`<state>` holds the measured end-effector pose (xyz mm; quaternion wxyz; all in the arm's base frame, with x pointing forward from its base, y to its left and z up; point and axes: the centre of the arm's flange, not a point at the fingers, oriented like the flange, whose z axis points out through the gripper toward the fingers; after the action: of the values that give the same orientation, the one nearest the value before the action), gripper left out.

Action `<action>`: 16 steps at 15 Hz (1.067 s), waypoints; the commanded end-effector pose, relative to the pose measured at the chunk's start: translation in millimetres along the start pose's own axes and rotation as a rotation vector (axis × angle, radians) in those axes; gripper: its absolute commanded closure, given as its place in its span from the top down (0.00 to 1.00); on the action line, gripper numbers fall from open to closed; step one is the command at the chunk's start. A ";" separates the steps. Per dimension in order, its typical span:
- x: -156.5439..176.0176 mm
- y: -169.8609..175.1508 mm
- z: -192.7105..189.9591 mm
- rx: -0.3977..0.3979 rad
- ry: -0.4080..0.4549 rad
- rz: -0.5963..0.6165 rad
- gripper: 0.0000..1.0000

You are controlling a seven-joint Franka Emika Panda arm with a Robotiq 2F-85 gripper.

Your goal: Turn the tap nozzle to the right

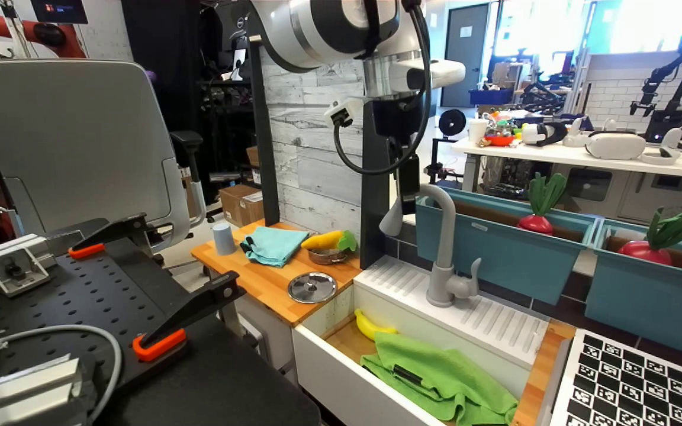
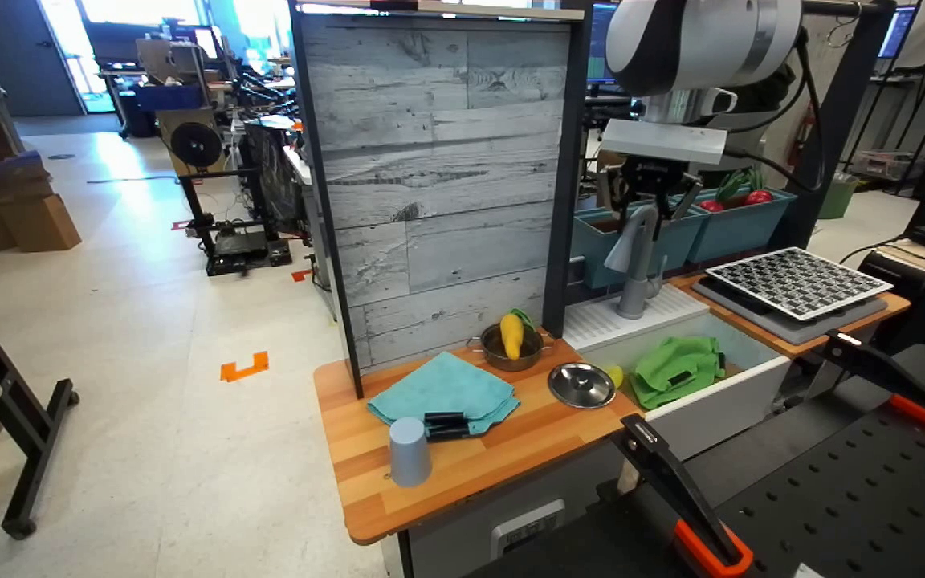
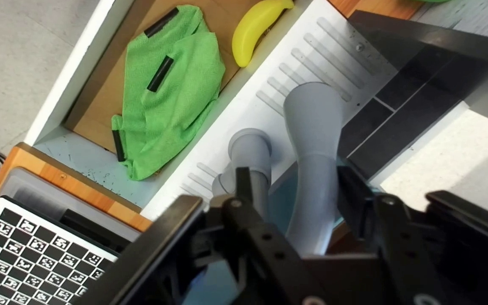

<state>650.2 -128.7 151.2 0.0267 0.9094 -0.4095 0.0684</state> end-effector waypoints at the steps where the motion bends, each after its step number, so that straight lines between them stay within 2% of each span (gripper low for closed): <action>1: 7.0 -7.7 7.5 0.001 0.020 0.017 0.23; 2: 7.3 -8.3 7.5 0.002 0.020 0.014 0.14; 4: 3.7 -8.9 7.8 0.005 0.013 -0.004 0.04; 10: -6.4 0.7 8.2 -0.012 0.021 -0.053 0.06; 16: -0.7 28.4 10.5 -0.017 0.022 -0.119 0.06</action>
<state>649.6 -128.5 146.4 0.0306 0.9210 -0.3821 0.0690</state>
